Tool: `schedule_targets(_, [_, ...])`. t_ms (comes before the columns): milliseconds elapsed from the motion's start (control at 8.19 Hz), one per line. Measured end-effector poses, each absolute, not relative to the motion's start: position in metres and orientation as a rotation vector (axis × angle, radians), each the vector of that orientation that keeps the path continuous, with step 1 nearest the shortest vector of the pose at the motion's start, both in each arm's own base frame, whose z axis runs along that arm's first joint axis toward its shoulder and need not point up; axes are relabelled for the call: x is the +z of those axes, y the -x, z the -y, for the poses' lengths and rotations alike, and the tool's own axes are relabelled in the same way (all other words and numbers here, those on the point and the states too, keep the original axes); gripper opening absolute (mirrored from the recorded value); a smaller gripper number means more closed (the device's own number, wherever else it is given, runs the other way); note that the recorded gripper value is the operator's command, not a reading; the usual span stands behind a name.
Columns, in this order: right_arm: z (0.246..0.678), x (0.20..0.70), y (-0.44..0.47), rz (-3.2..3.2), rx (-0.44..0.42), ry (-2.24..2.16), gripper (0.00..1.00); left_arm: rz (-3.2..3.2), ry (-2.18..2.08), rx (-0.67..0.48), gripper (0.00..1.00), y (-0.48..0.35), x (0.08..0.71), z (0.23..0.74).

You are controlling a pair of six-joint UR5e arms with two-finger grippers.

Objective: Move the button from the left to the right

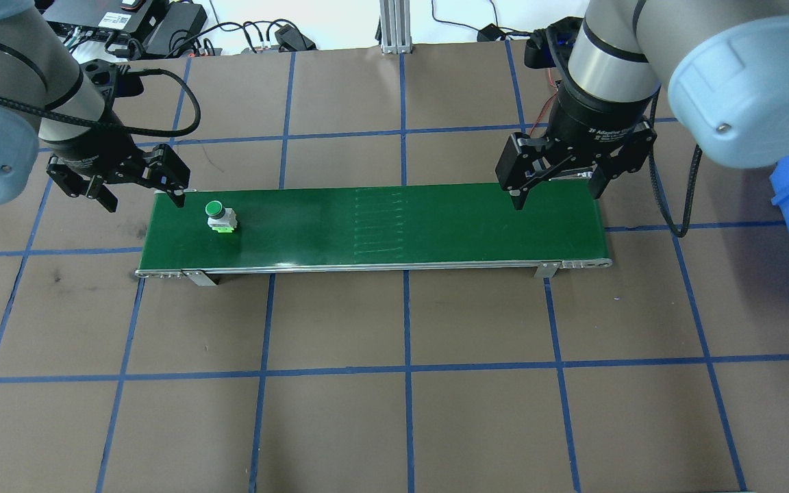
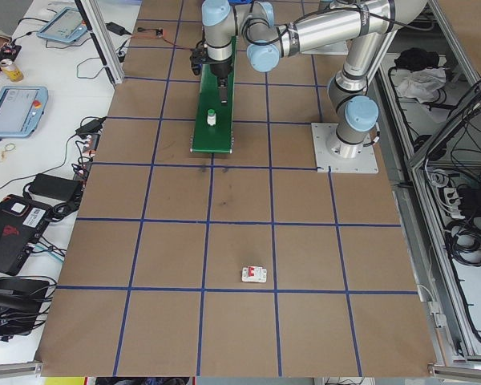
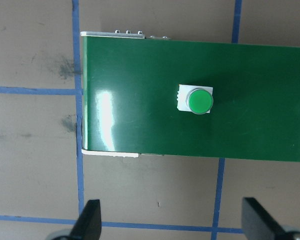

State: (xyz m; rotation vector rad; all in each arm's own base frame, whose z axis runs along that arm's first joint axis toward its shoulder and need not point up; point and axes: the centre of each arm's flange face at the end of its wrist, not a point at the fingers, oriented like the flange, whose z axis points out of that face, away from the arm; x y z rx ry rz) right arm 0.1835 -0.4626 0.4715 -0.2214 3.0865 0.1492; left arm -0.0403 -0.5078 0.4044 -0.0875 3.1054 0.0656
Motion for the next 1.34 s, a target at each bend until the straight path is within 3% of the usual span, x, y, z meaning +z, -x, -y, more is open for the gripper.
schedule_targets(366, [0.476, 0.45, -0.194, -2.995, 0.106, 0.202, 1.0, -3.097, 0.098, -0.016, 1.0, 0.042, 0.433, 0.492])
schedule_targets(1344, [0.509, 0.383, -0.181, -2.992, 0.139, 0.06, 1.0, -3.097, 0.111, -0.006, 1.0, 0.041, 0.431, 0.487])
